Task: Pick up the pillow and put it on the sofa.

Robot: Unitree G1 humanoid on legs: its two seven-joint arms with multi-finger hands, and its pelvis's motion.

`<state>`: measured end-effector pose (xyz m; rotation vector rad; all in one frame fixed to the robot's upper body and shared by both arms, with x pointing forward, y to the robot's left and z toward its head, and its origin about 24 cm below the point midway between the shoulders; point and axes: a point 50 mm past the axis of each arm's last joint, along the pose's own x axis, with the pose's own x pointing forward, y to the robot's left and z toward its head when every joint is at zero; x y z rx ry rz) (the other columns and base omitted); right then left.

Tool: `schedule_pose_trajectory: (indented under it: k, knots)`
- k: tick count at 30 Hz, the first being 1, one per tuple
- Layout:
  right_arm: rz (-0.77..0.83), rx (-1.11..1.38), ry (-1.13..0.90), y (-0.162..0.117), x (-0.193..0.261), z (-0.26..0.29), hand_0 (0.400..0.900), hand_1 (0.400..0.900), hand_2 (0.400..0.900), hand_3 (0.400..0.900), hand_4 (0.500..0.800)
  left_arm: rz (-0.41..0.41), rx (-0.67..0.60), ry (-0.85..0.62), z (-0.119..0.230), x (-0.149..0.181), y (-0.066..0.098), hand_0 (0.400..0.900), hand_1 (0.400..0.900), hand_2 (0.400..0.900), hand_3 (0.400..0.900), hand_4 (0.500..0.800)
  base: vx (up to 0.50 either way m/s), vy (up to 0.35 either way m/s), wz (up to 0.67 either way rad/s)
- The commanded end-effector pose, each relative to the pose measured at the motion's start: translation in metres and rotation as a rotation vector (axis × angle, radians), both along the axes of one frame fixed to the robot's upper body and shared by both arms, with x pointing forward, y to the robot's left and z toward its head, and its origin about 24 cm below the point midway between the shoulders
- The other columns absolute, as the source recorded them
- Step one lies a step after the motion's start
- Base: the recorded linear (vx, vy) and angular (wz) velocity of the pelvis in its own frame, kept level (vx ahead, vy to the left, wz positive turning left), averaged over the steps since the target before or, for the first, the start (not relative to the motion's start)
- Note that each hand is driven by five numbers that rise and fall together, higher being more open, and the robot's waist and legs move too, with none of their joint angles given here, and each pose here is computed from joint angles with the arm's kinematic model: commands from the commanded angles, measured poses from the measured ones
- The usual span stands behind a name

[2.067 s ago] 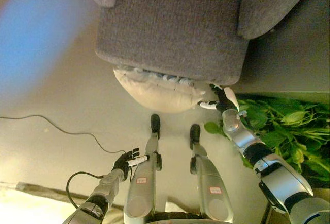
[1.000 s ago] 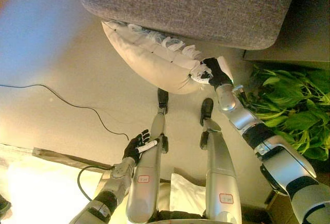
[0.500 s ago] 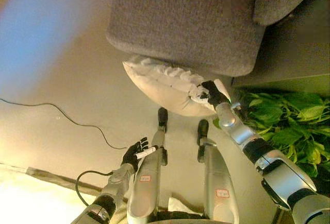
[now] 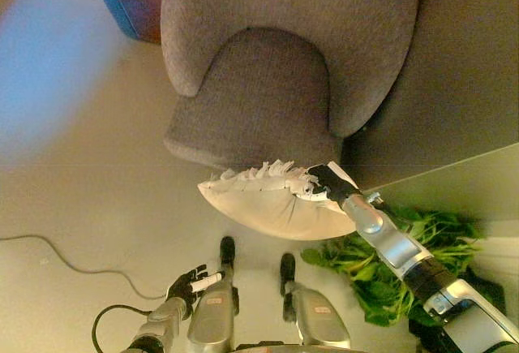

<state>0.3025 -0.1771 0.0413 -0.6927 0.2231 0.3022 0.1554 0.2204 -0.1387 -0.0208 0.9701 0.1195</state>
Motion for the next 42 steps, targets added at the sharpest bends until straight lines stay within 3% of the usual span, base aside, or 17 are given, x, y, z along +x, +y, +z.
schedule_pose_trajectory:
  k: [1,7,15,21,22,23,31,42]
  knots:
    - [0.135,0.11,-0.296,0.013,0.01,0.084,0.4,0.4,0.4,0.4,0.5,-0.014,0.05,0.175,-0.017,-0.044,0.005,0.9,0.9,0.9,0.9,0.8,0.147,-0.061,-0.03]
    - [0.119,0.08,-0.365,-0.007,0.017,0.13,0.4,0.4,0.4,0.4,0.5,0.007,0.069,0.263,-0.021,-0.062,0.017,0.9,0.9,0.9,0.9,0.8,0.111,-0.044,0.04]
    - [-0.042,-0.005,-0.497,-0.051,0.047,0.196,0.4,0.4,0.4,0.4,0.5,0.013,0.074,0.315,-0.022,-0.073,0.022,0.9,0.9,0.9,0.9,0.8,0.089,-0.021,0.23]
    - [-0.147,-0.028,-0.519,-0.066,0.07,0.229,0.4,0.4,0.4,0.4,0.5,0.002,0.093,0.364,-0.023,-0.079,0.028,0.9,0.9,0.9,0.9,0.8,0.106,-0.024,0.41]
    - [-0.165,-0.037,-0.513,-0.068,0.074,0.233,0.549,0.549,0.549,0.549,0.589,0.002,0.099,0.371,-0.023,-0.08,0.03,0.9,0.9,0.9,0.9,0.8,0.129,-0.028,0.43]
    - [-0.178,-0.051,-0.472,-0.071,0.079,0.234,0.9,0.9,0.9,0.9,0.8,-0.005,0.104,0.383,-0.023,-0.081,0.031,0.9,0.9,0.9,0.9,0.8,0.126,-0.031,0.46]
    - [-0.404,-0.105,-0.325,-0.111,0.098,0.243,0.9,0.9,0.9,0.9,0.8,-0.137,0.092,0.407,-0.023,-0.08,0.026,0.9,0.9,0.9,0.9,0.8,0.044,-0.022,0.4]
    - [-0.374,-0.129,-0.362,-0.098,0.101,0.245,0.9,0.9,0.9,0.9,0.8,-0.176,0.071,0.411,-0.025,-0.084,0.02,0.9,0.9,0.9,0.9,0.8,-0.037,0.038,-0.07]
